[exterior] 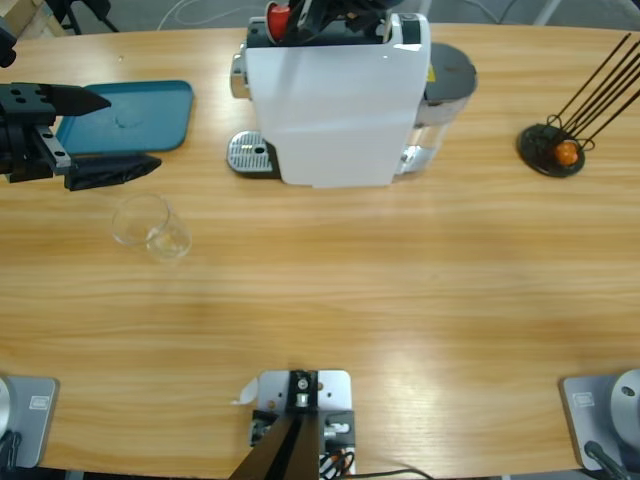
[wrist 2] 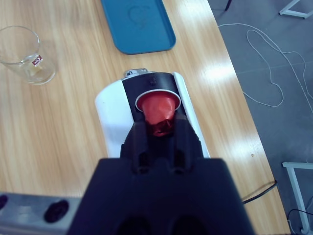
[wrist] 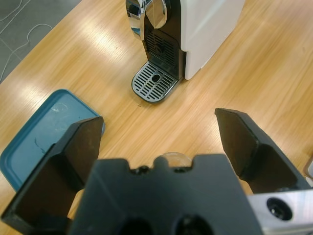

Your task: Pour coffee

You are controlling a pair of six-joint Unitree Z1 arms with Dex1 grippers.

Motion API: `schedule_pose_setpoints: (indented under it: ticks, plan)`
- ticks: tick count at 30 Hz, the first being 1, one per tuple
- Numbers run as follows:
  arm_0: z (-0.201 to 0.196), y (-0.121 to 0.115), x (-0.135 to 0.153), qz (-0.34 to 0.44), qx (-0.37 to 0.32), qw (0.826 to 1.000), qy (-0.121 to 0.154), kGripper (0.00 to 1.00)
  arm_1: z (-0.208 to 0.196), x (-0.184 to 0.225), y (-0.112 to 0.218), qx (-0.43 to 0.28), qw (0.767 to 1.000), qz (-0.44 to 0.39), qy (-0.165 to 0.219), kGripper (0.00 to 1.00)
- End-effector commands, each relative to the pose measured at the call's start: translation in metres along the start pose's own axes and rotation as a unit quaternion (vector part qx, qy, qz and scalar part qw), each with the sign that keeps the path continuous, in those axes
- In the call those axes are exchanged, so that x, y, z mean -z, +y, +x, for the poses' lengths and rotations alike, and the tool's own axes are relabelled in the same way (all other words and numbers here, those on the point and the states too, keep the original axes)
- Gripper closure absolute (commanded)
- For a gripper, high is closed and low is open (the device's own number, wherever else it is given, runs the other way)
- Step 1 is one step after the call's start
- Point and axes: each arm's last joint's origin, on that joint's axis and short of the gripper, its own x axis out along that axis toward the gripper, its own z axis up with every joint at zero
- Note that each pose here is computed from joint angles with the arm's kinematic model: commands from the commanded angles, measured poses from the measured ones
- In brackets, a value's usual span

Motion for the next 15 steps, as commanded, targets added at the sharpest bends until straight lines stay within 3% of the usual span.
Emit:
schedule_pose_setpoints:
  ticks: [1,2,4,7,13,14,15]
  plan:
    - [0.014,0.000,0.002,-0.011,0.007,1.000,0.018,0.000,0.020,0.015,0.000,-0.031,0.999,0.015,0.022,0.579]
    - [0.014,0.000,0.002,-0.012,0.007,1.000,0.019,0.000,0.019,0.014,0.001,-0.035,0.999,0.016,0.018,0.485]
    - [0.015,0.000,0.002,-0.013,0.008,1.000,0.021,0.000,0.017,0.012,0.001,-0.033,0.999,0.018,0.016,0.202]
    - [0.015,0.000,0.002,-0.013,0.007,1.000,0.021,0.000,0.011,0.010,0.001,-0.025,0.999,0.016,0.016,0.028]
    - [0.013,0.000,0.003,-0.016,0.008,1.000,0.018,0.000,-0.002,-0.001,0.004,-0.001,1.000,0.006,0.009,0.045]
    - [0.013,0.000,0.002,-0.016,0.008,1.000,0.017,0.000,-0.006,-0.004,0.006,-0.002,1.000,0.004,0.003,0.126]
    - [0.012,0.000,0.002,-0.016,0.007,1.000,0.016,0.000,-0.011,-0.010,0.010,-0.007,1.000,0.005,-0.008,0.311]
